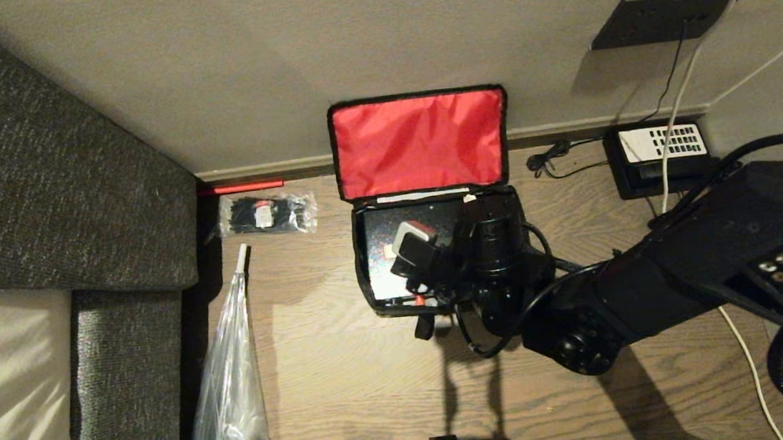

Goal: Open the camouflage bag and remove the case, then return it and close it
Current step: Grip the handle

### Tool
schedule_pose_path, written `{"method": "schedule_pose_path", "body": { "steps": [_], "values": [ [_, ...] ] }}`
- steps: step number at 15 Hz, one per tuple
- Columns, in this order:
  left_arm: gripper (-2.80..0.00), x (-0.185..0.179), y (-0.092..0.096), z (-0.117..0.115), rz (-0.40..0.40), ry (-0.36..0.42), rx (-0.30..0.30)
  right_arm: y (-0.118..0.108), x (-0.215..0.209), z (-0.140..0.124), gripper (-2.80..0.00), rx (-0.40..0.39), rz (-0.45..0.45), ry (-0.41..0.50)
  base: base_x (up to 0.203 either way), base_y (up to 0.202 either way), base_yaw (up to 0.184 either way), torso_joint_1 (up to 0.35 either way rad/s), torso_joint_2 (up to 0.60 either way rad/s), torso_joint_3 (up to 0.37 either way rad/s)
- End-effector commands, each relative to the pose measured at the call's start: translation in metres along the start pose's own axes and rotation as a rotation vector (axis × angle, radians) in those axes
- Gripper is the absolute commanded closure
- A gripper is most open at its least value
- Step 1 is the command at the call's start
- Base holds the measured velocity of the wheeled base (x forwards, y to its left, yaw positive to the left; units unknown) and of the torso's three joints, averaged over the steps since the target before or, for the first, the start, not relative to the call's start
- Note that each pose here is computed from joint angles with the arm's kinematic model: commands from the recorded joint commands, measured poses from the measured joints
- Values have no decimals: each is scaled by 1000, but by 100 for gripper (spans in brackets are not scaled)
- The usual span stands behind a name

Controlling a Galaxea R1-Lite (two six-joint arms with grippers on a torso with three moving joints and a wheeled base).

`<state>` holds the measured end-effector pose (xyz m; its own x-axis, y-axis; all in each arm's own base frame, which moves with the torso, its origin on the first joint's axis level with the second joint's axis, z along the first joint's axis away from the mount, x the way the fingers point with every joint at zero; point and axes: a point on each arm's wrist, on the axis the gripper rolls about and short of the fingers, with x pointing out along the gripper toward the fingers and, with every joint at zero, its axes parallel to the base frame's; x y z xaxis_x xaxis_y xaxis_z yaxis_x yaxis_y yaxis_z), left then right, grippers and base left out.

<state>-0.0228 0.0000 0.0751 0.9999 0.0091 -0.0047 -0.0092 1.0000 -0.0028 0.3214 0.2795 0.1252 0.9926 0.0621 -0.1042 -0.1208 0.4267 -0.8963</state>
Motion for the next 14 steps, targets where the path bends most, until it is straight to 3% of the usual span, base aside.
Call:
{"method": "schedule_pose_path", "body": {
  "steps": [1,3,5,6,10,14],
  "values": [
    [0,0,0,-1,2,1,0,26,14,-4,-280,-62,-45,-17,0,0,0,0,0,0],
    [0,0,0,-1,2,1,0,30,21,-5,-280,-107,-109,-40,0,0,0,0,0,0],
    [0,0,0,-1,2,1,0,29,27,-15,-280,-233,-143,-13,0,0,0,0,0,0],
    [0,0,0,-1,2,1,0,28,29,-17,-280,-257,-147,0,0,0,0,0,0,0],
    [0,0,0,-1,2,1,0,30,34,-18,-280,-288,-160,102,0,0,0,0,0,0],
    [0,0,0,-1,2,1,0,27,34,-14,-280,-284,-158,110,0,0,0,0,0,0]
  ]
}}
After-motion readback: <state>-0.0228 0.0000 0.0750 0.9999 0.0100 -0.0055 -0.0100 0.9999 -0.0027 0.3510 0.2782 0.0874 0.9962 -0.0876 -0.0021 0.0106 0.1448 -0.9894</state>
